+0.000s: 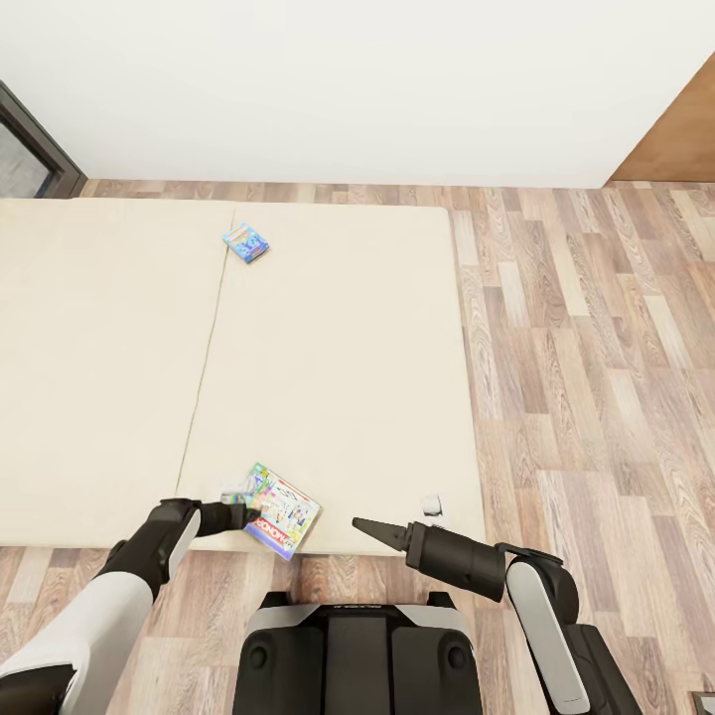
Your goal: Put all the toys in the child's room - the three board games (two on the bed and one on the table), the two jigsaw puzzles on the table, and the tennis ball on the table - inside the toy box on the table in the child's room.
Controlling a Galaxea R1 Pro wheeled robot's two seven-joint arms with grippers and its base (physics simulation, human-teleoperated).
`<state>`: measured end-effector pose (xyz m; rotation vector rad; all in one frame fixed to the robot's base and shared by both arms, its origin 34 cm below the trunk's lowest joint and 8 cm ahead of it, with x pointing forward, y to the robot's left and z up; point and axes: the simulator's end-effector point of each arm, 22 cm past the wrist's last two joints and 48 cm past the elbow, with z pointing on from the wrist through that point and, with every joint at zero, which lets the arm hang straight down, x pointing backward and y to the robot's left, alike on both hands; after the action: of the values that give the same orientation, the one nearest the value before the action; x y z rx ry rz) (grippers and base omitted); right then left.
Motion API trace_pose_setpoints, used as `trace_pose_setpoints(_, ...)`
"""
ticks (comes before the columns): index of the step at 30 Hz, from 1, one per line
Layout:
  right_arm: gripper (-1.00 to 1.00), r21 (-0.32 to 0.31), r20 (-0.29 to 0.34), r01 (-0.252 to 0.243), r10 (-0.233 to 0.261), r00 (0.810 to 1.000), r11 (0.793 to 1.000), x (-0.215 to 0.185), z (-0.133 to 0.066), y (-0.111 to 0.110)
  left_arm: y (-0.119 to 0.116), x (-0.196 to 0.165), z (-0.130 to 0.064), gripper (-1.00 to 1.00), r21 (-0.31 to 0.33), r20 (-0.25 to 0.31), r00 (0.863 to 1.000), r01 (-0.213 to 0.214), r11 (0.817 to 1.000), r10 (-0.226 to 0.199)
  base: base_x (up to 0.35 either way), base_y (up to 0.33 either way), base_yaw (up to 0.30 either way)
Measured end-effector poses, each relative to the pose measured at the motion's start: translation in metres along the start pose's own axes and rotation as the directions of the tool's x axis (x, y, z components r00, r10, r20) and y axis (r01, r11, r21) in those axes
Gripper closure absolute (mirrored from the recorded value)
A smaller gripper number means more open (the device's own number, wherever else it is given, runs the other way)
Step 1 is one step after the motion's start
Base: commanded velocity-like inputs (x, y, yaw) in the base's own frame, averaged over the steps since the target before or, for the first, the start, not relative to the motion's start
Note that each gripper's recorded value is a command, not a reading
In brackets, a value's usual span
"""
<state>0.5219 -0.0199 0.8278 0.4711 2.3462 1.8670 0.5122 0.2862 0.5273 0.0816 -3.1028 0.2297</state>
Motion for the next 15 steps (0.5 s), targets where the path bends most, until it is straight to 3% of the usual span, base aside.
trace_pose_setpoints(15,-1.0,0.0,0.0,0.0,0.0,1.0,1.0,0.0,0.0,0.0,-0.004,0.024,0.002,-1.0,0.007,-0.092,0.995,0.03,1.0,-0.029,0.0,0.0,0.0)
